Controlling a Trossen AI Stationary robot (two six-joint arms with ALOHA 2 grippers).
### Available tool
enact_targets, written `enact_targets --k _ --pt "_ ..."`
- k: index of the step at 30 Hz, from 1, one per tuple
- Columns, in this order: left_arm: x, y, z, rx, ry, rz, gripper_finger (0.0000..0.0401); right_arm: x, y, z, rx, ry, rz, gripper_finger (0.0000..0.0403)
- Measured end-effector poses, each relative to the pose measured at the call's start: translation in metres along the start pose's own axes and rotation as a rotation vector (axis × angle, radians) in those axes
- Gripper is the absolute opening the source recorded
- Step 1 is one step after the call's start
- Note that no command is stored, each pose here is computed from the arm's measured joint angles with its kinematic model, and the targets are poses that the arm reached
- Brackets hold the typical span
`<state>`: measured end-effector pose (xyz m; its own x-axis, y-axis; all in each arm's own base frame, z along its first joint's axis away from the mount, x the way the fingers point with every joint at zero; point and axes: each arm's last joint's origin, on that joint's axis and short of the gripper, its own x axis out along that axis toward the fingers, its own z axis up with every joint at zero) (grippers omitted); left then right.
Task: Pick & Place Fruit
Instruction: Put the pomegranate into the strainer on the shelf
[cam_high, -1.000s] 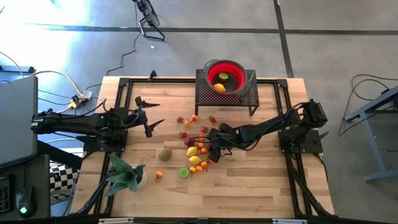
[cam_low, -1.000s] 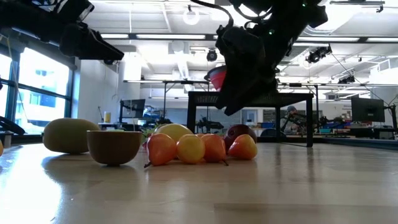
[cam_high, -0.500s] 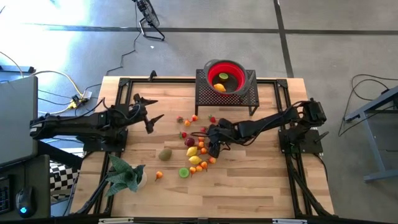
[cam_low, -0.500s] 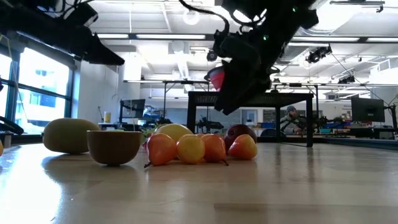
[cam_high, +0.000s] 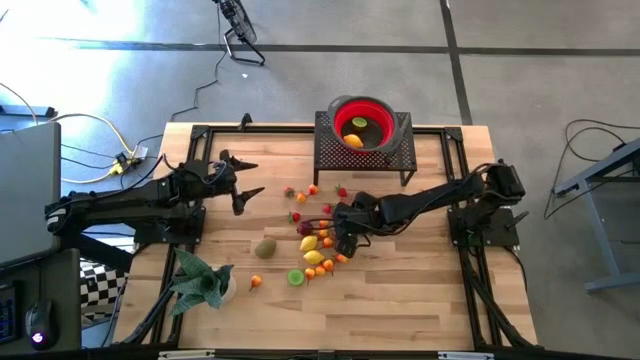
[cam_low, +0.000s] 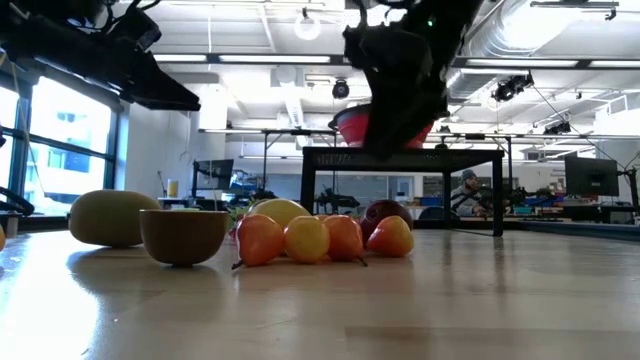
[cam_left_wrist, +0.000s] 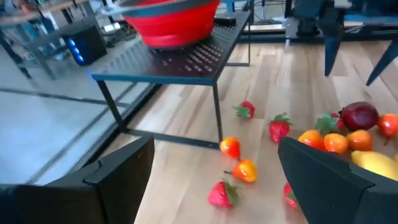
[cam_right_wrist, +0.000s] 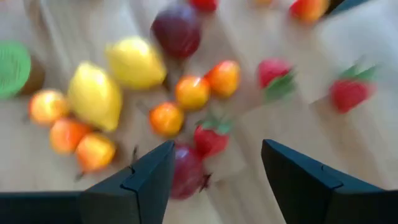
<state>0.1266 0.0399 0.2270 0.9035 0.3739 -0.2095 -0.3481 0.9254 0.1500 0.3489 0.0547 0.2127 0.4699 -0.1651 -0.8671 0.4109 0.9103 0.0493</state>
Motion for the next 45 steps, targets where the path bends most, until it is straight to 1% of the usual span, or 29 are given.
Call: enact_targets --k 5,9,15,19,25,31,39,45 --pt "0.000 0.000 0.000 -0.001 -0.002 0.000 0.0337 0.016 0.006 -0.007 -0.004 0.117 0.108 0.0233" --pt "0.000 0.000 0.000 0.000 -0.002 0.000 0.0337 0.028 0.008 -0.012 -0.004 0.177 0.123 0.0233" --pt "0.000 0.000 0.000 0.003 -0.001 0.013 0.0337 0.029 0.007 -0.011 -0.044 0.137 0.068 0.0233" --pt "0.000 0.000 -0.001 0.023 0.011 0.015 0.0337 0.029 0.008 -0.011 -0.046 0.134 0.069 0.0233" --pt "0.000 0.000 -0.001 0.023 0.015 0.014 0.0337 0.031 0.011 -0.009 -0.039 0.115 0.103 0.0233" --pt "0.000 0.000 -0.002 0.024 0.022 0.012 0.0337 0.031 0.012 -0.010 -0.039 0.107 0.109 0.0233" --pt "0.000 0.000 -0.003 0.024 0.028 0.009 0.0337 0.043 0.006 -0.025 -0.039 0.120 0.105 0.0233" --pt "0.000 0.000 -0.003 0.024 0.028 0.009 0.0337 0.052 0.004 -0.033 -0.032 0.098 0.144 0.0233"
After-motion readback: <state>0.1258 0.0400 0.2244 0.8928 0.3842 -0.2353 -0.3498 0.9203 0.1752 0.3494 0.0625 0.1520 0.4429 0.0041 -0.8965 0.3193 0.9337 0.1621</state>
